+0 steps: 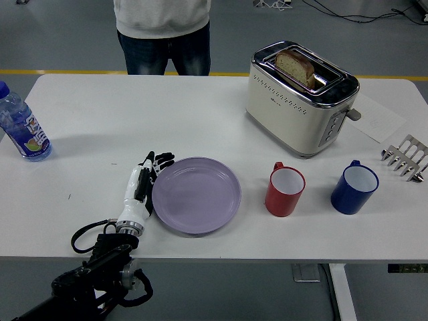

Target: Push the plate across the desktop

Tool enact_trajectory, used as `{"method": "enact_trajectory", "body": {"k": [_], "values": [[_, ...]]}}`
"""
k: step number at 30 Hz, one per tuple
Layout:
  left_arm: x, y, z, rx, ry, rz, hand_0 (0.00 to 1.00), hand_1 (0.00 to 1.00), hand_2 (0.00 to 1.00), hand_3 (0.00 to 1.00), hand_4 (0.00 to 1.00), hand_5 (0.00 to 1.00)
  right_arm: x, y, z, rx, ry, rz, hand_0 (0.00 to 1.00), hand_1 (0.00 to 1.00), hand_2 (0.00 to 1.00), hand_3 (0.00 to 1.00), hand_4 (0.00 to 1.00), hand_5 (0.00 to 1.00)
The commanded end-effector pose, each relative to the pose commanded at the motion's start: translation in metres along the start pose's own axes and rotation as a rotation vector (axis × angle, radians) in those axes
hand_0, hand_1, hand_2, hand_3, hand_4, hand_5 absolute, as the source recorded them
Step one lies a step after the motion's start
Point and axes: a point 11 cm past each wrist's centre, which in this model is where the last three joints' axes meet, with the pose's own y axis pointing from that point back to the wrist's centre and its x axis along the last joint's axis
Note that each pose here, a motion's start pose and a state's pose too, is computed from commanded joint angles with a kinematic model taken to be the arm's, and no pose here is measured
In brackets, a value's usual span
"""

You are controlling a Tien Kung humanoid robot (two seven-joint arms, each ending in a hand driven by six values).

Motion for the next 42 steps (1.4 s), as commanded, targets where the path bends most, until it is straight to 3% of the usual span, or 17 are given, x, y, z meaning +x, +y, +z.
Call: {"method": "enact_trajectory", "body": {"k": [11,17,22,26,27,28,31,32,35,38,42], "values": [[-0.006,-0.004,0.004,-0.010,-0.011,-0.022,0.713,0.740,0.706,0.583,0.430,0.956,0.000,0.000,0.000,0.001,-0.004,-0.001,0.631,0.612,0.647,0.575,0.348,0.160],[0.003,-0.008,0.010,-0.026,-0.001,0.019,0.714,0.741,0.707,0.582,0.430,0.956,-0.001,0.000,0.000,0.001,-0.005,-0.002,0.631,0.612,0.647,0.575,0.348,0.160],[0.021,-0.015,0.023,-0.071,0.009,0.091,0.706,0.732,0.701,0.580,0.428,0.951,0.000,0.000,-0.001,0.002,-0.007,0.000,0.631,0.612,0.647,0.575,0.349,0.160],[0.034,-0.020,0.042,-0.134,0.017,0.133,0.706,0.732,0.701,0.580,0.428,0.951,0.002,0.000,-0.002,0.005,-0.010,0.003,0.631,0.612,0.647,0.575,0.349,0.160],[0.039,-0.021,0.053,-0.170,0.018,0.133,0.630,0.634,0.614,0.555,0.432,0.943,0.003,0.000,-0.002,0.006,-0.011,0.005,0.631,0.612,0.647,0.575,0.349,0.160],[0.044,-0.023,0.061,-0.198,0.019,0.140,0.630,0.634,0.614,0.555,0.432,0.943,0.004,0.000,-0.002,0.007,-0.011,0.005,0.631,0.612,0.647,0.575,0.349,0.160],[0.061,-0.024,0.095,-0.305,0.018,0.104,0.630,0.634,0.614,0.555,0.432,0.943,0.006,0.001,-0.003,0.009,-0.013,0.010,0.631,0.612,0.647,0.575,0.349,0.160],[0.065,-0.023,0.098,-0.310,0.016,0.098,0.630,0.634,0.614,0.555,0.432,0.943,0.007,0.001,-0.003,0.009,-0.013,0.011,0.631,0.612,0.647,0.575,0.349,0.160],[0.080,-0.019,0.112,-0.260,0.042,0.029,0.629,0.614,0.588,0.554,0.436,0.942,0.010,0.001,-0.004,0.012,-0.015,0.016,0.631,0.612,0.646,0.575,0.349,0.160],[0.095,-0.013,0.118,-0.198,0.110,0.008,0.629,0.614,0.588,0.554,0.436,0.942,0.012,0.001,-0.005,0.014,-0.019,0.020,0.631,0.612,0.646,0.575,0.349,0.160],[0.120,0.004,0.133,-0.195,0.151,0.011,0.629,0.615,0.590,0.557,0.445,0.951,0.013,0.001,-0.005,0.016,-0.024,0.023,0.632,0.612,0.646,0.575,0.350,0.160]]}}
